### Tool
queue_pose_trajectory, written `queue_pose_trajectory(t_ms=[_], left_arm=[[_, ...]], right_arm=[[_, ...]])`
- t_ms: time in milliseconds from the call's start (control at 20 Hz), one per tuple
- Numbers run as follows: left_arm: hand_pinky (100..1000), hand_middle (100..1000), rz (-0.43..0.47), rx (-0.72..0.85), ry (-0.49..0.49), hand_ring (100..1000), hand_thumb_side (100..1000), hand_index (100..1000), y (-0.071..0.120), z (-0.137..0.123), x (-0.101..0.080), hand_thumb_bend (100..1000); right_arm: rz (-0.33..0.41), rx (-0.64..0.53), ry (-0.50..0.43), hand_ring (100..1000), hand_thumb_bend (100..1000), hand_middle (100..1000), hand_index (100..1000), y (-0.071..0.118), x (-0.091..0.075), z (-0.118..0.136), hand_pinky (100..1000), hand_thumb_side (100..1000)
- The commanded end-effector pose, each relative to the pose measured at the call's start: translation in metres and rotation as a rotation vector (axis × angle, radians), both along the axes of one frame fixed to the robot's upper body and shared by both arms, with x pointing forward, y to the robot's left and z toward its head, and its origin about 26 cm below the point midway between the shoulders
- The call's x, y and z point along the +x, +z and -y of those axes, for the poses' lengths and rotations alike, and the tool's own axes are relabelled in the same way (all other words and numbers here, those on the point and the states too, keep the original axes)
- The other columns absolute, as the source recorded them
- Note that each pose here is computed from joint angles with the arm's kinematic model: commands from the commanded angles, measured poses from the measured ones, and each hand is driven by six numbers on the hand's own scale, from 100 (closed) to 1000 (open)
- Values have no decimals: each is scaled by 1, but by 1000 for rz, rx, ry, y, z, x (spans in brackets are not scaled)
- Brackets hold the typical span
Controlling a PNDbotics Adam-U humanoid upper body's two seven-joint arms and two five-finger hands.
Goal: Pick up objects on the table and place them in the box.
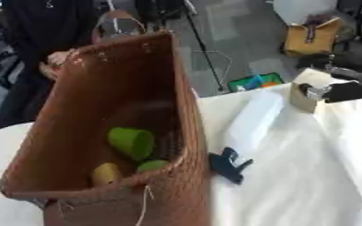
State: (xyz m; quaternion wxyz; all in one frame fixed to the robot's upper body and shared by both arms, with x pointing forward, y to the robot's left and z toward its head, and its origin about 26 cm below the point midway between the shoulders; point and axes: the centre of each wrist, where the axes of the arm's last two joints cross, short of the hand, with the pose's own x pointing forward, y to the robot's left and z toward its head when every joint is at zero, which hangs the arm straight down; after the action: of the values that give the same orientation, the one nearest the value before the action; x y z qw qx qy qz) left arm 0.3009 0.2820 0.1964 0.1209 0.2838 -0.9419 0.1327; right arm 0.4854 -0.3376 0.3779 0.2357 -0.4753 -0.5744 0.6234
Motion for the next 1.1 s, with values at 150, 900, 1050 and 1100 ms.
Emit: queue_pose_trajectory(t_ms=[150,900,1050,1100], left_arm=[[668,828,30,10,-6,717,761,728,8,0,-1,100],[668,828,37,6,-2,716,750,725,8,0,-1,100],[668,828,37,6,-1,716,747,724,8,1,-1,100],[668,828,37,6,-1,716,747,724,8,1,-1,100]], right_arm=[[67,-12,-28,1000,193,1000,1000,20,-9,11,876,962],[65,41,-70,993,194,1000,1000,26,-15,24,892,967],[48,40,-70,985,222,1000,1000,29,-16,23,897,951],[44,41,-68,985,222,1000,1000,30,-16,23,897,951]])
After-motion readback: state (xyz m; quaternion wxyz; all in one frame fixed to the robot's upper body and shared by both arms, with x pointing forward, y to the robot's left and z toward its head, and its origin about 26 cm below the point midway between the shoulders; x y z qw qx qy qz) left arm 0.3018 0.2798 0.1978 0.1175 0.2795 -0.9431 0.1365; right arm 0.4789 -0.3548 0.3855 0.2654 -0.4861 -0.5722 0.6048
